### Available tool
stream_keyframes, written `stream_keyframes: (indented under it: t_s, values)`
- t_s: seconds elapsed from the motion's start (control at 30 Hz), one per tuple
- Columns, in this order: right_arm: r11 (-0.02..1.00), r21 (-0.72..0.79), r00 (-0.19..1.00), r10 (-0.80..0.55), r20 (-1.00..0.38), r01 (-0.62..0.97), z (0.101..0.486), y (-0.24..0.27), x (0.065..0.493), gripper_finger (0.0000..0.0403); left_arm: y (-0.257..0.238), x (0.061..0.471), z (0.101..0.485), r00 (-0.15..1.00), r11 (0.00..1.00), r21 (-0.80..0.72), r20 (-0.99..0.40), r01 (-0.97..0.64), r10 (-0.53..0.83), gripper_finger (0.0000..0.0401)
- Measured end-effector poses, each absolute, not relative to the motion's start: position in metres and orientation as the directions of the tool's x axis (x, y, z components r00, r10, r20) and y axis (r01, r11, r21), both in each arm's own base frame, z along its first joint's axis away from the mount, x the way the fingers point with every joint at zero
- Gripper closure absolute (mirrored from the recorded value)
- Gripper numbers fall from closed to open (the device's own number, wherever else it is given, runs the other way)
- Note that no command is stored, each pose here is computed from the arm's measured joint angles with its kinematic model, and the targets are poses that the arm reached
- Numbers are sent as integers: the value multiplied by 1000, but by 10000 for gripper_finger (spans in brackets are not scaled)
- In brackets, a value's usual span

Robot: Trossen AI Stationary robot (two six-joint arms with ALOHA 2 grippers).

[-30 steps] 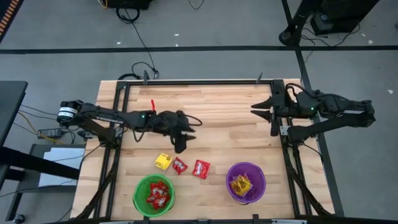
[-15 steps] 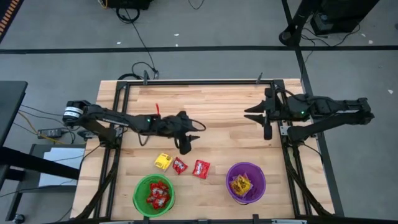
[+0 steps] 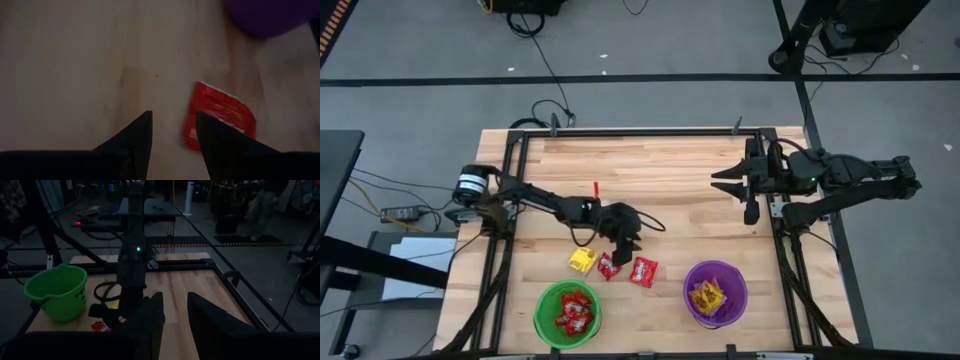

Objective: Sort candy by brand, put in halloween buckets
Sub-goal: Put the red candy into the green bucket

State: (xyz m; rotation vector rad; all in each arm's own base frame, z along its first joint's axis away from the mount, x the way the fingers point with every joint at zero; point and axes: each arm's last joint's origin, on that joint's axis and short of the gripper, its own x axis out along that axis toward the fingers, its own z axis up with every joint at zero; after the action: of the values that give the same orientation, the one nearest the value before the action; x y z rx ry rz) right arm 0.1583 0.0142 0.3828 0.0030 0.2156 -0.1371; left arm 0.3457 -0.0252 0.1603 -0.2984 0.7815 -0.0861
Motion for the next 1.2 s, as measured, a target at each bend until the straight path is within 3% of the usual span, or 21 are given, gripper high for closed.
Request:
stream_keyframes:
  t_s: [0.53, 1.2]
  values:
    - [991, -13, 966, -132, -221, 132, 382, 14, 158, 302, -37, 348, 132, 574, 844, -534, -677, 47, -460, 243]
    - [992, -15, 968, -124, -219, 124, 382, 15, 158, 302, -36, 354, 123, 622, 886, -463, -696, -8, -358, 243]
